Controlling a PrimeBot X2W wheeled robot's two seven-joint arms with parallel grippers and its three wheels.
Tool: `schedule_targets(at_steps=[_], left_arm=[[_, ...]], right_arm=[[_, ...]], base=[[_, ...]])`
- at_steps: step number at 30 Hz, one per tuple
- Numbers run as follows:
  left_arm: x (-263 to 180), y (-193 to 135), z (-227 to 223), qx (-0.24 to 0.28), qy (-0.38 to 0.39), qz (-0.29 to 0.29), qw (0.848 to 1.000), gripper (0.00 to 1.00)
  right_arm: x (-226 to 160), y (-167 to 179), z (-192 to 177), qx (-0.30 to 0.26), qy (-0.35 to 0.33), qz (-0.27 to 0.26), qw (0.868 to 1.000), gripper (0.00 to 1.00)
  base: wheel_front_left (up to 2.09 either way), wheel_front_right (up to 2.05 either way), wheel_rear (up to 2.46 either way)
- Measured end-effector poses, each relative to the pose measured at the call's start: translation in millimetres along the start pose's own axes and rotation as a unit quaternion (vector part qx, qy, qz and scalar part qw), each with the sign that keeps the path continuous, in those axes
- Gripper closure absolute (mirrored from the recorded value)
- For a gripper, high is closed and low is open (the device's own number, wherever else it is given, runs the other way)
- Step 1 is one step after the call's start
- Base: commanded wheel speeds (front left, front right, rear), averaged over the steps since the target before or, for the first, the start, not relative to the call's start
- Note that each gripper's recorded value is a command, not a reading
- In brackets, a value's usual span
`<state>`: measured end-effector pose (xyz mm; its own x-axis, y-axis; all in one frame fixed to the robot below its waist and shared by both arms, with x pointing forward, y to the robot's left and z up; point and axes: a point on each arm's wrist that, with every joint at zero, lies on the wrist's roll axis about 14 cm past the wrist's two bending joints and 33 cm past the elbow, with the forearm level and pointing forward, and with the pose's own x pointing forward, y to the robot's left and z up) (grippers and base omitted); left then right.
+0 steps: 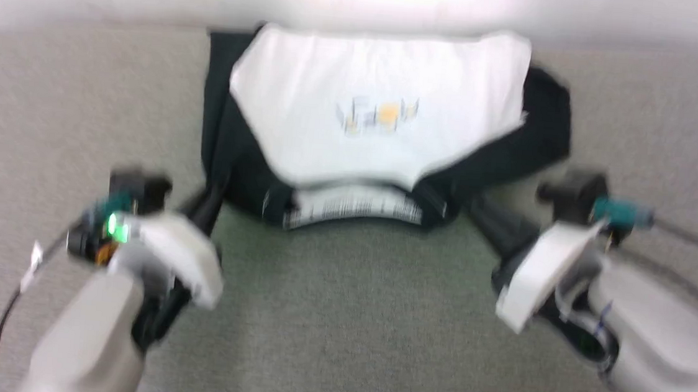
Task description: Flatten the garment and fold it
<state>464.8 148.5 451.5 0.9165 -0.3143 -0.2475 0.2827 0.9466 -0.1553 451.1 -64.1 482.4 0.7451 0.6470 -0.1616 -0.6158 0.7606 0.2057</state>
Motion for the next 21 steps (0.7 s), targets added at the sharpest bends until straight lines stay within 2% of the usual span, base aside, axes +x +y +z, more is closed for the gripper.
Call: schedule_targets(at_steps=[3, 8, 13, 21], left_arm=[[-31.6, -5.0, -6.9, 0.002, 0.010, 0.004, 1.000, 1.00], [-78.3, -23.5, -23.2, -0.004, 0.041, -0.003, 0.999, 1.00], [-119.7, -43.1, -49.9, -0.026, 0.085, -0.012, 0.996, 1.00], [-174.9, -68.6, -91.4, -0.052, 0.170, -0.027, 0.984, 1.00]], right_arm=[[-19.4, 16.5, -12.1, 0.014, 0.025, 0.005, 1.000, 1.00], [-59.8, 25.7, -53.4, 0.050, 0.103, -0.014, 0.993, 1.00], [-95.5, 34.2, -86.6, 0.094, 0.166, -0.030, 0.981, 1.00], [-141.9, 49.9, -114.5, 0.161, 0.231, -0.039, 0.959, 1.00]], base=[[0.00, 0.00, 0.00], [0.00, 0.00, 0.00], [0.00, 0.00, 0.00], [0.00, 0.00, 0.00]])
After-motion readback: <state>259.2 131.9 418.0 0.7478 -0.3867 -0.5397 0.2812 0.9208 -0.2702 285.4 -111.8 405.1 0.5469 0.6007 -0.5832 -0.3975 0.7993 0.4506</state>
